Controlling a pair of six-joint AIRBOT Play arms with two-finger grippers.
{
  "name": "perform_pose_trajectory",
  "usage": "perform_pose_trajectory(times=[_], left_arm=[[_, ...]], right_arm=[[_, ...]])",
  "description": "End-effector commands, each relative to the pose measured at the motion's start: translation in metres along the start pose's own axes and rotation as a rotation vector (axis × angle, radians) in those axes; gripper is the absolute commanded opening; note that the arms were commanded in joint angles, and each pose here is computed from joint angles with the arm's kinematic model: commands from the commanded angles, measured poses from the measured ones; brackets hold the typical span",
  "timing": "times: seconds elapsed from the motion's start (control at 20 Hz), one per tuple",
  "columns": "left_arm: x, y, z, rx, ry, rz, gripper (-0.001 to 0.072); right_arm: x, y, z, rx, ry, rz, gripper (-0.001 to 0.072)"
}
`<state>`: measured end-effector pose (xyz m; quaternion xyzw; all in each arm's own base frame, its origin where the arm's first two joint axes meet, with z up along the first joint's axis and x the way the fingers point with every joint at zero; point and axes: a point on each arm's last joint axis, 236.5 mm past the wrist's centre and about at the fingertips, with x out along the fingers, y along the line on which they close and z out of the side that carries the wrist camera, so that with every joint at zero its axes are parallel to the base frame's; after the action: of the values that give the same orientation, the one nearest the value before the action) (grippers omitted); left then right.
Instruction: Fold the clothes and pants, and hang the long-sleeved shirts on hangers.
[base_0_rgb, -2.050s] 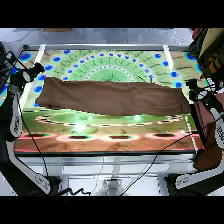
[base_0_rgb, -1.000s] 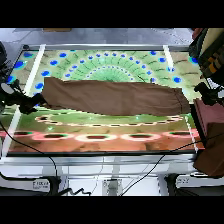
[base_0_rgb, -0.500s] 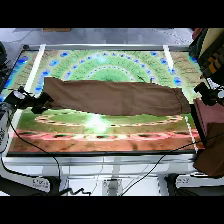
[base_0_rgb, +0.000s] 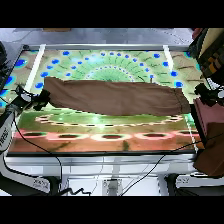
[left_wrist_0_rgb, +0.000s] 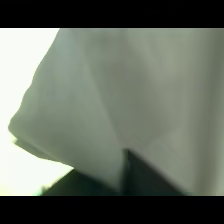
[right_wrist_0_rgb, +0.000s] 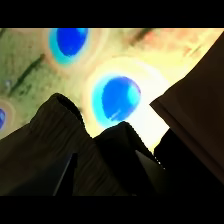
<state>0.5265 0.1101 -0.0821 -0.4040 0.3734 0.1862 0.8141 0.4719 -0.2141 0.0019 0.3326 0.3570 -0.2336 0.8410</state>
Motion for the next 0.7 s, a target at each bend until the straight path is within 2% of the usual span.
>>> perform_pose_trajectory(times=[0.0,0.1,0.3,0.45,0.5,0.55,0.65], left_arm=[[-0.007,-0.013,0.015,0.084,-0.068,-0.03,0.0017],[-0.022,-0.028,0.023,0.213,-0.102,-0.051,0.0017],[-0.083,-0.069,0.052,0.427,-0.219,-0.109,0.0016],[-0.121,-0.086,0.045,0.484,-0.198,-0.141,0.0017],[-0.129,-0.087,0.036,0.493,-0.161,-0.144,0.0017],[-0.133,-0.085,0.028,0.498,-0.124,-0.141,0.0017],[-0.132,-0.075,0.01,0.519,-0.04,-0.119,0.0017]], right_arm=[[-0.001,0.004,-0.015,-0.058,0.059,0.006,0.0301],[-0.005,0.022,-0.026,-0.18,0.084,0.04,0.017],[-0.015,0.098,-0.05,-0.37,0.079,0.156,0.0143],[-0.026,0.189,-0.077,-0.406,0.007,0.326,0.0141],[-0.032,0.221,-0.088,-0.416,-0.024,0.387,0.0061],[-0.041,0.254,-0.104,-0.434,-0.056,0.45,0.0036],[-0.059,0.309,-0.152,-0.434,-0.048,0.563,0.0036]])
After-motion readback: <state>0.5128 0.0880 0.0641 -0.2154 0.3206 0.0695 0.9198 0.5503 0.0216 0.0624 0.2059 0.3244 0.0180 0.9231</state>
